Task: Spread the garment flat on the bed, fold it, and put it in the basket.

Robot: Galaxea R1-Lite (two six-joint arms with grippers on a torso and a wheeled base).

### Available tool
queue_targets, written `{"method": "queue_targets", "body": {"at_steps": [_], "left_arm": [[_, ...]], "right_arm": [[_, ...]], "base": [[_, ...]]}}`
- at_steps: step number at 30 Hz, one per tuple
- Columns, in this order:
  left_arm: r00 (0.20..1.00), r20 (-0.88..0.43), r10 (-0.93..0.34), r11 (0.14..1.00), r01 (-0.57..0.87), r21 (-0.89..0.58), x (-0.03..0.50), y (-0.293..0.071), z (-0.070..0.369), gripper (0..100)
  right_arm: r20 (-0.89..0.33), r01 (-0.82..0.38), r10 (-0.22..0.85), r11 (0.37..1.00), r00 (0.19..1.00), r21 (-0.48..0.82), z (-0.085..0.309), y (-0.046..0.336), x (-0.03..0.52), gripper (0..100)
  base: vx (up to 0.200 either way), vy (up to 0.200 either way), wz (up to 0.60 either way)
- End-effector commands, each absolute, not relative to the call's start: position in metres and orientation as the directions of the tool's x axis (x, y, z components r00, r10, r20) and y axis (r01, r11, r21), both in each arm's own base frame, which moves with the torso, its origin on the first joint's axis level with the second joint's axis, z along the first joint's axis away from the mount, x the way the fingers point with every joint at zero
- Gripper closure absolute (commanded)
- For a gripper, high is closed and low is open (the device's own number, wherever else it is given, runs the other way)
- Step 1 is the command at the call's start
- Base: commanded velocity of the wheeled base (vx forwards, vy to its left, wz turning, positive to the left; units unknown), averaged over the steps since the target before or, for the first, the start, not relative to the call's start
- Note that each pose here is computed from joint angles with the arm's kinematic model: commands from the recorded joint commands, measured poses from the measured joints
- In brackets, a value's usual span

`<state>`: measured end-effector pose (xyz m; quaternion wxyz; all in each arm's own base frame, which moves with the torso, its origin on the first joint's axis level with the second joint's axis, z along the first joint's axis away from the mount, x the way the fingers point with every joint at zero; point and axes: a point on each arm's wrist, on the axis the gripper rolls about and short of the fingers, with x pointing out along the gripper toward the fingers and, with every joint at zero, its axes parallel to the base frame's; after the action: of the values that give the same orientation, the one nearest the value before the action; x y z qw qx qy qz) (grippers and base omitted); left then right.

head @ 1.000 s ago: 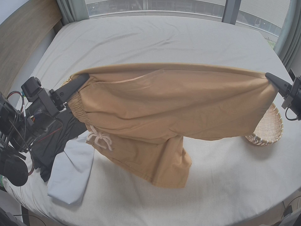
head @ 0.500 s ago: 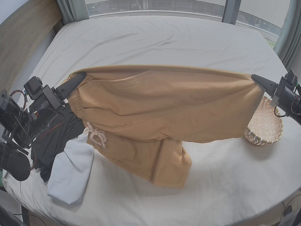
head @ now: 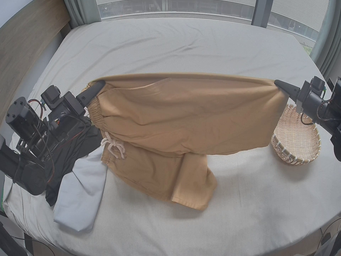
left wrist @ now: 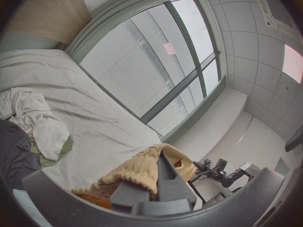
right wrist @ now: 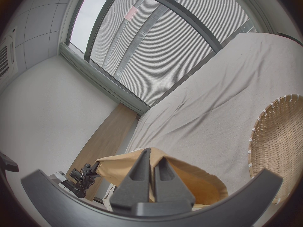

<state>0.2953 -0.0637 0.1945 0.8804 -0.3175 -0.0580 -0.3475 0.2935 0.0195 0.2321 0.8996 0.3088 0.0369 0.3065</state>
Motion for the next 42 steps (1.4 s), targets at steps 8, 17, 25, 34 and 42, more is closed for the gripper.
{"method": "queue_targets", "body": {"at_steps": [8, 17, 25, 34, 42], "left_arm": [[0.771, 0.314, -0.555, 0.570, 0.627, -0.531, 0.331, -0.069, 0.179, 100], [0.772, 0.339, -0.538, 0.575, 0.630, -0.522, 0.361, -0.074, 0.173, 100], [0.771, 0.343, -0.536, 0.575, 0.631, -0.521, 0.382, -0.078, 0.162, 100], [0.779, 0.337, -0.529, 0.579, 0.622, -0.528, 0.411, -0.081, 0.154, 0], [0.821, 0.312, -0.478, 0.608, 0.565, -0.558, 0.425, -0.072, 0.159, 0]], "right_arm": [[0.139, -0.518, 0.541, 0.652, 0.829, 0.554, 0.209, 0.018, 0.340, 100], [0.172, -0.527, 0.527, 0.655, 0.832, 0.541, 0.212, 0.016, 0.365, 100], [0.176, -0.523, 0.519, 0.661, 0.836, 0.538, 0.204, 0.016, 0.384, 100], [0.202, -0.505, 0.478, 0.679, 0.855, 0.533, 0.198, 0.016, 0.412, 0], [0.199, -0.481, 0.449, 0.693, 0.871, 0.538, 0.197, 0.014, 0.409, 0]], "base": [[0.000, 0.000, 0.00], [0.000, 0.000, 0.00], [0.000, 0.000, 0.00], [0.000, 0.000, 0.00], [0.000, 0.000, 0.00]]}}
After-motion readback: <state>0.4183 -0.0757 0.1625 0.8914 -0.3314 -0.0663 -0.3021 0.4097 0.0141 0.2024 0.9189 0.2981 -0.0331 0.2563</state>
